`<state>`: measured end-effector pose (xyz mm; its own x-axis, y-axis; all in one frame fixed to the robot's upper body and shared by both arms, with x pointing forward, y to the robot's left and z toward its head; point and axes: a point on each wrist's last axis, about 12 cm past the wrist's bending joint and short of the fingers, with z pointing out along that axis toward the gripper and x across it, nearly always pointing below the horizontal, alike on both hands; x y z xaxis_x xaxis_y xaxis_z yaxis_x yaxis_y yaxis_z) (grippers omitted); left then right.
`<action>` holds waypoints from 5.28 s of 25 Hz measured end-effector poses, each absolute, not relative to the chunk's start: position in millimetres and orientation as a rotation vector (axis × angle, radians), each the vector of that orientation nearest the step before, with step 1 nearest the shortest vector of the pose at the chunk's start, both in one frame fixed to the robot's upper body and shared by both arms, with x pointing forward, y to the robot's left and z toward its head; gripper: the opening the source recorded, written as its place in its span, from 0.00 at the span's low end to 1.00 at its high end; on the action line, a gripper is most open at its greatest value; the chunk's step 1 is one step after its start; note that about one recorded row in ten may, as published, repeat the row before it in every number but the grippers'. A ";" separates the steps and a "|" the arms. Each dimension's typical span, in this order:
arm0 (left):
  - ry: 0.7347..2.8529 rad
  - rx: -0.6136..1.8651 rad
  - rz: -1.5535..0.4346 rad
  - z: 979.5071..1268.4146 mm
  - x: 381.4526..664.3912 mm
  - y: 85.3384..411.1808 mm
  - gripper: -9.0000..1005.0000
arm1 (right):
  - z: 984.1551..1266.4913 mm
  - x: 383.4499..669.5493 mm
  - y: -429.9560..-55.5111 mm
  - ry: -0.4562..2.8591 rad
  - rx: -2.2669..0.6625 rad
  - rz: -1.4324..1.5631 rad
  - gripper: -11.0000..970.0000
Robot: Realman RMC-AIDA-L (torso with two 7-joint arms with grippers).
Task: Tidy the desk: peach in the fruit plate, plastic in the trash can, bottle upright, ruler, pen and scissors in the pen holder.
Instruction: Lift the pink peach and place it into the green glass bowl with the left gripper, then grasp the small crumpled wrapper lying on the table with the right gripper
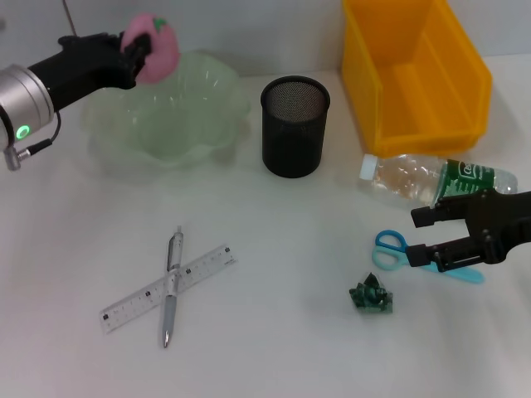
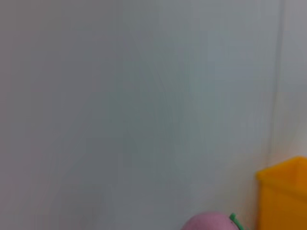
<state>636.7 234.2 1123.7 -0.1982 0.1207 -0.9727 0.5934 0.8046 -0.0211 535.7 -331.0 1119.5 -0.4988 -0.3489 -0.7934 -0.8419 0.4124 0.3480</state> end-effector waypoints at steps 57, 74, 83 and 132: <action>1.634 0.970 -1.202 1124.7 536.4 277.5 0.80 | 1123.5 542.6 -323.7 2.024 -1.023 1.007 0.79; 1.759 1.134 -1.121 1103.8 526.7 276.3 0.80 | 1166.8 554.2 -288.7 2.233 -1.319 0.936 0.76; 1.760 1.132 -1.120 1103.0 527.7 273.5 0.80 | 1187.2 562.7 -229.6 2.320 -1.661 0.597 0.75; 1.791 1.106 -1.117 1095.9 522.1 278.3 0.80 | 1128.5 574.6 -163.2 2.217 -2.021 0.316 0.68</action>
